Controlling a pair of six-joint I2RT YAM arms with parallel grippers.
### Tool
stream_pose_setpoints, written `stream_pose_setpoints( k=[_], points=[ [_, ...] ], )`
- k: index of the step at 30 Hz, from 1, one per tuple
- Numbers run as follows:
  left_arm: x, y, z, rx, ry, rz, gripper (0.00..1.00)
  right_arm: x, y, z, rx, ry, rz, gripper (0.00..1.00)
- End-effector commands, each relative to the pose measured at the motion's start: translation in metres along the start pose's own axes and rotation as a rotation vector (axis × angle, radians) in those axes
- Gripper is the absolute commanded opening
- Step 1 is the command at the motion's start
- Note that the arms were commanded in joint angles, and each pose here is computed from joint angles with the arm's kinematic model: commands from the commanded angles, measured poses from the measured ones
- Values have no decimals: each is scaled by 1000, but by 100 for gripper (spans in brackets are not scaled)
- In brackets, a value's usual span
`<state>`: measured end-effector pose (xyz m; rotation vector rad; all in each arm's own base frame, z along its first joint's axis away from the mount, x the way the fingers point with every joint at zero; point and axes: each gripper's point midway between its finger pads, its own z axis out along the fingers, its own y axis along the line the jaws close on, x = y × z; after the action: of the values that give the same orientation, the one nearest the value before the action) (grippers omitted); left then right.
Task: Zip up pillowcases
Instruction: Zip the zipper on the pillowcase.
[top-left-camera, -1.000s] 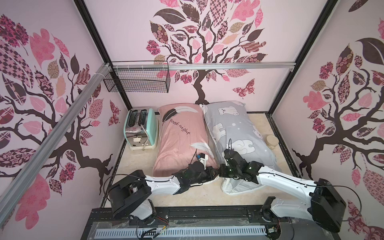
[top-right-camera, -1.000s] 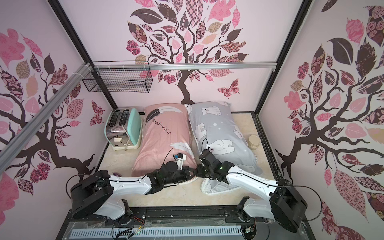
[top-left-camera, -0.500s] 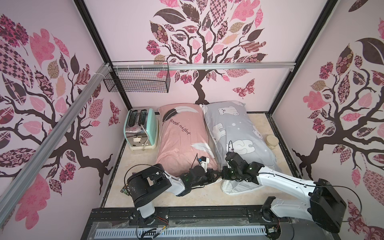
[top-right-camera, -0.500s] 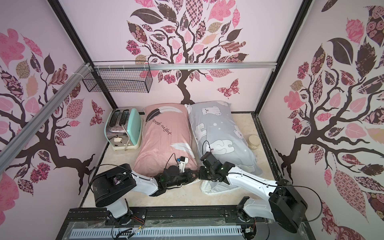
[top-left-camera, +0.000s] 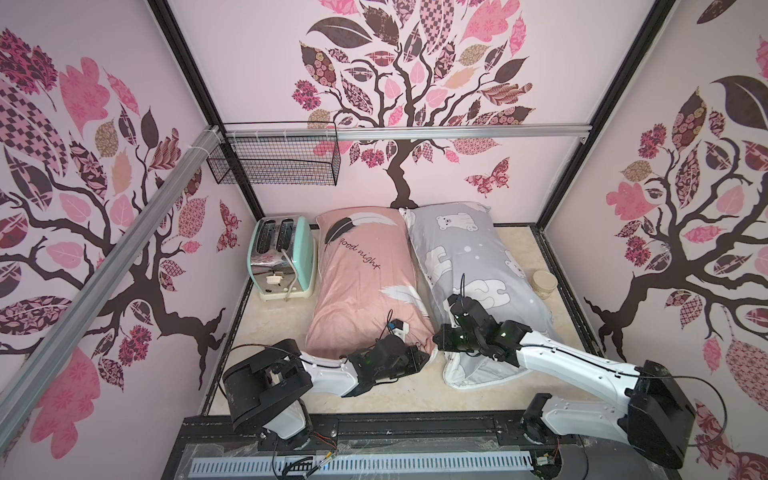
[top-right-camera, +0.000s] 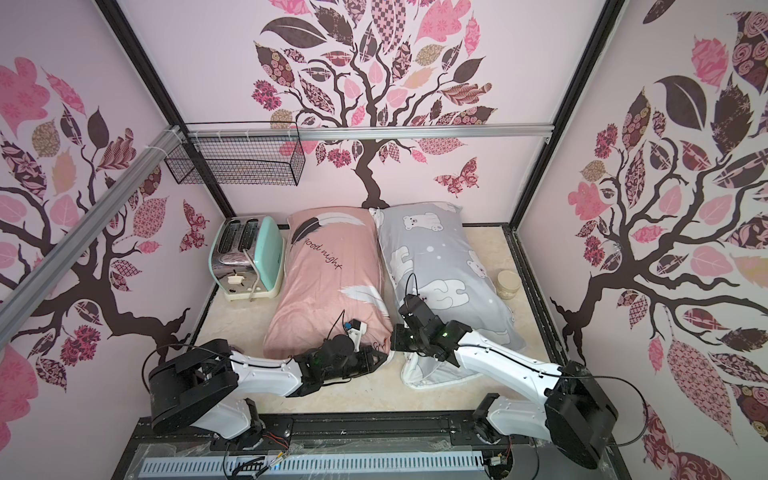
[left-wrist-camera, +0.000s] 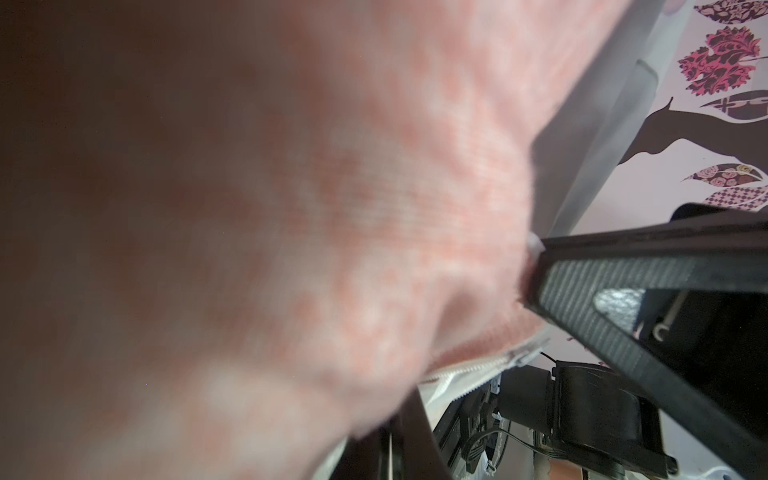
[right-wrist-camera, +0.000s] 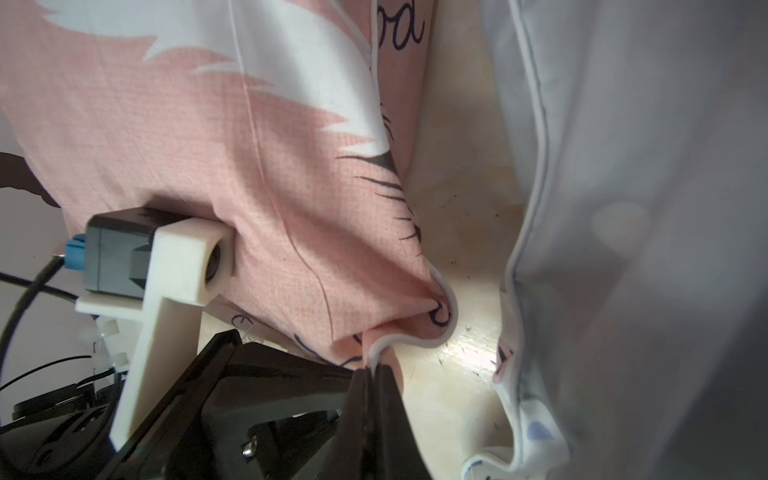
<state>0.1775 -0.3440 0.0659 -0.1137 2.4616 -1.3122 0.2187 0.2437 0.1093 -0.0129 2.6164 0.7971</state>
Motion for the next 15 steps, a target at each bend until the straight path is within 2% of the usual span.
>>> stream_pose_setpoints(
  k=[1, 7, 15],
  points=[
    [-6, -4, -11, -33, -18, 21, 6, -10, 9, -6, -26, -28, -10, 0],
    [-15, -36, -21, 30, -32, 52, 6, -7, 10, -2, -37, -15, -9, 0],
    [-17, -36, -4, 3, -17, 72, 10, -7, 13, -3, -49, -13, -11, 0]
  ],
)
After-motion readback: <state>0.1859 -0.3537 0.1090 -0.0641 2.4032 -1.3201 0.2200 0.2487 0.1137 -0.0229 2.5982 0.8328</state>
